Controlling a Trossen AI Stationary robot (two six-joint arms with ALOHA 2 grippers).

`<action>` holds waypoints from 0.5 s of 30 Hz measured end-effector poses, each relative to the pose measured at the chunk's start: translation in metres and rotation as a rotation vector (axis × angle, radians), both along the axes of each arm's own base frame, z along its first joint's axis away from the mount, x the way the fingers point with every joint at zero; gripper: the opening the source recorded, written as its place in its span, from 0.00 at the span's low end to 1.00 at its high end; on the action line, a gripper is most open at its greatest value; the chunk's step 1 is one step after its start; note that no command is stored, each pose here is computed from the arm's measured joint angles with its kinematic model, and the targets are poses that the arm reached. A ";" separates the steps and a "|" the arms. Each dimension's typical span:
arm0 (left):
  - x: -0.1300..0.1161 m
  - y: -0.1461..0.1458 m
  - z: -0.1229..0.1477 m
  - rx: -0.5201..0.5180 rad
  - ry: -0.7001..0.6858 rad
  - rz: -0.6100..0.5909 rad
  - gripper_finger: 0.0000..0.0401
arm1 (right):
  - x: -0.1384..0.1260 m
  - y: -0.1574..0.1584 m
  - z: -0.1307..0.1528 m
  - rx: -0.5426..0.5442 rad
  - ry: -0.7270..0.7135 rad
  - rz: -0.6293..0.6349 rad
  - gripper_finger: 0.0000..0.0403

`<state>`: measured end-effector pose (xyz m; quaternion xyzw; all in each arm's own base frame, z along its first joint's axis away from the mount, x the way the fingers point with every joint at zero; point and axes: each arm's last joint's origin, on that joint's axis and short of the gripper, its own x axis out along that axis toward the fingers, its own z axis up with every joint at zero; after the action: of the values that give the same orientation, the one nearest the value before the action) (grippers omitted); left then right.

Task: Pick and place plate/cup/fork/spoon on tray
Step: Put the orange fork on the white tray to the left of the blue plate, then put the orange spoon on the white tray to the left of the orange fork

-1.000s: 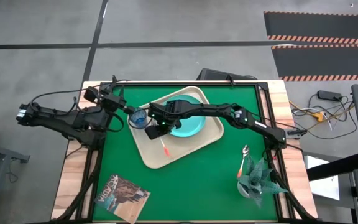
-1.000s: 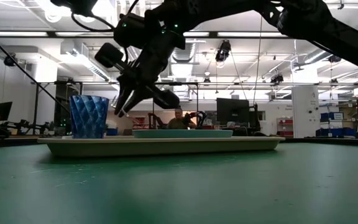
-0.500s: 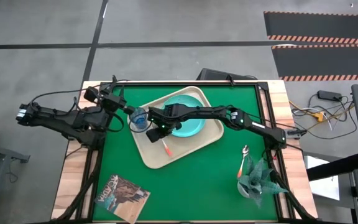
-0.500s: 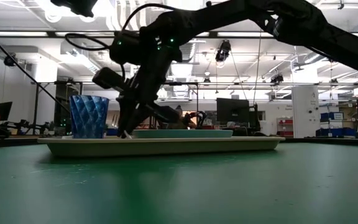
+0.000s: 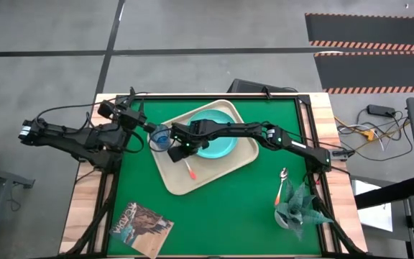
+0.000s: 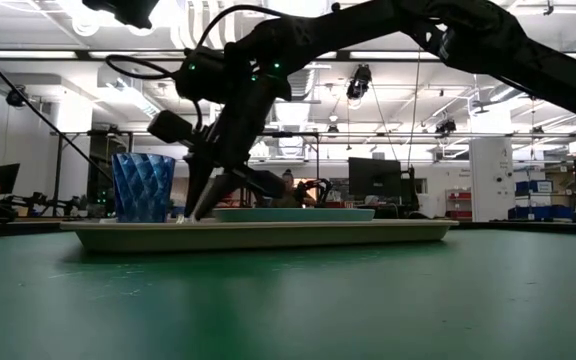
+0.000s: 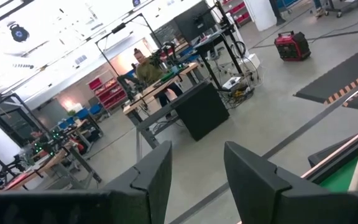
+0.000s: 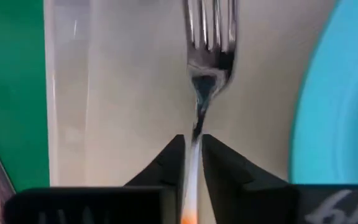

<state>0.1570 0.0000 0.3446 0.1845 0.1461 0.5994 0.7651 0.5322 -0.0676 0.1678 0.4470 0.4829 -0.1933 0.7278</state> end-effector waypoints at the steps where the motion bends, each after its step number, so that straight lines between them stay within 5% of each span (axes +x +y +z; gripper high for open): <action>1: 0.000 0.000 0.000 0.000 0.000 -0.002 0.33 | 0.000 0.000 0.000 -0.003 0.001 -0.005 0.13; 15: 0.003 -0.001 -0.002 0.003 0.015 -0.002 0.33 | -0.005 0.002 0.015 0.015 -0.012 0.080 0.29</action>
<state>0.1603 -0.0006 0.3425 0.1901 0.1508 0.5976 0.7642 0.5269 -0.0655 0.1826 0.4339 0.4975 -0.1574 0.7344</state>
